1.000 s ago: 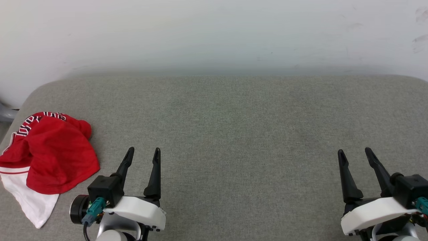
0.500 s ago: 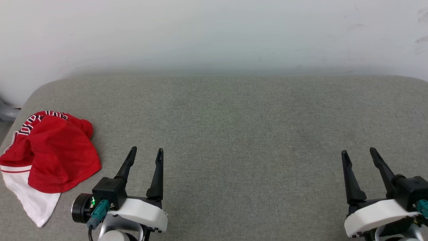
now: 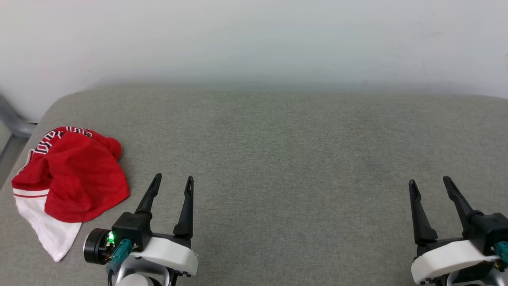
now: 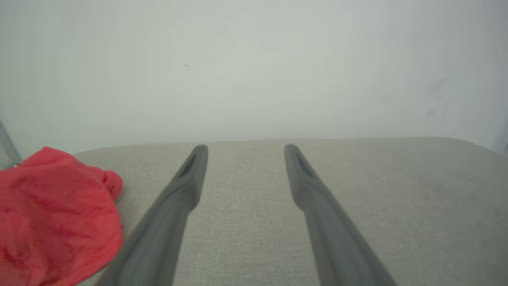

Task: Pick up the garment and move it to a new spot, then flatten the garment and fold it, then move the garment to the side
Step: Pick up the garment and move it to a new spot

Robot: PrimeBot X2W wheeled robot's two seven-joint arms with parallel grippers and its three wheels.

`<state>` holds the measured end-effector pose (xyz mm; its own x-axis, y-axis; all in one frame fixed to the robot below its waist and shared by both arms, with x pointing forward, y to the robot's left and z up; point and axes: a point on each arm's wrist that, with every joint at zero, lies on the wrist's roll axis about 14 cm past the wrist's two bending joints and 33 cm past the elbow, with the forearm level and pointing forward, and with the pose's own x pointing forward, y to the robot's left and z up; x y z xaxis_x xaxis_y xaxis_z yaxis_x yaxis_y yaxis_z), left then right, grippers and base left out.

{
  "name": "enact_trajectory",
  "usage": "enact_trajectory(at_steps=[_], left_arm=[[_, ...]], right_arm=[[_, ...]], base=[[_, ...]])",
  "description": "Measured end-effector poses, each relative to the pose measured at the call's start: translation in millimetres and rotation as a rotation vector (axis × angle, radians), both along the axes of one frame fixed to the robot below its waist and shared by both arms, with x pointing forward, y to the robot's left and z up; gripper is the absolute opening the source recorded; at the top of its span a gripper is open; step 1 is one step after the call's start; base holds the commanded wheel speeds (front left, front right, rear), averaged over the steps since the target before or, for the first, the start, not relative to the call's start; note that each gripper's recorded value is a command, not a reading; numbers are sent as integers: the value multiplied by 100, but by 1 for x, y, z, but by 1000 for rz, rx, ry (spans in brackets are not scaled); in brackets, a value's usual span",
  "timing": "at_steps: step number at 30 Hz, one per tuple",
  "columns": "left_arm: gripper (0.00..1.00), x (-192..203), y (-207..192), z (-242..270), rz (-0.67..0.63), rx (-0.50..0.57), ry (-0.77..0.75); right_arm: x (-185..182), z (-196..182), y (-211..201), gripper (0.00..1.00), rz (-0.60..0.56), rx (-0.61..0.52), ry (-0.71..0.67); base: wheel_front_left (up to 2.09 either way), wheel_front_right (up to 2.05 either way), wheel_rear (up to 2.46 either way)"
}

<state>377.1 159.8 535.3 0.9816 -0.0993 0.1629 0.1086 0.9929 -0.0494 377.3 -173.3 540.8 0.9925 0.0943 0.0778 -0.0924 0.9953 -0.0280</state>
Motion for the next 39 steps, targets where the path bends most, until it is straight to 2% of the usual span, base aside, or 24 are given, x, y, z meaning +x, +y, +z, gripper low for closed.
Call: enact_trajectory(at_steps=[12, 28, 39], left_arm=[[100, -23, 51, 3, 148, -35, -14], [100, -73, 119, 1, 372, -77, -16], [100, -102, 147, -3, 481, -89, -10]], right_arm=[[15, 0, 53, 100, 156, 22, -5], [29, 8, 140, 100, 400, 61, -28], [30, 7, 176, 100, 498, 73, -23]], base=[[0, 0, 0], [0, 0, 0], [0, 0, 0]])
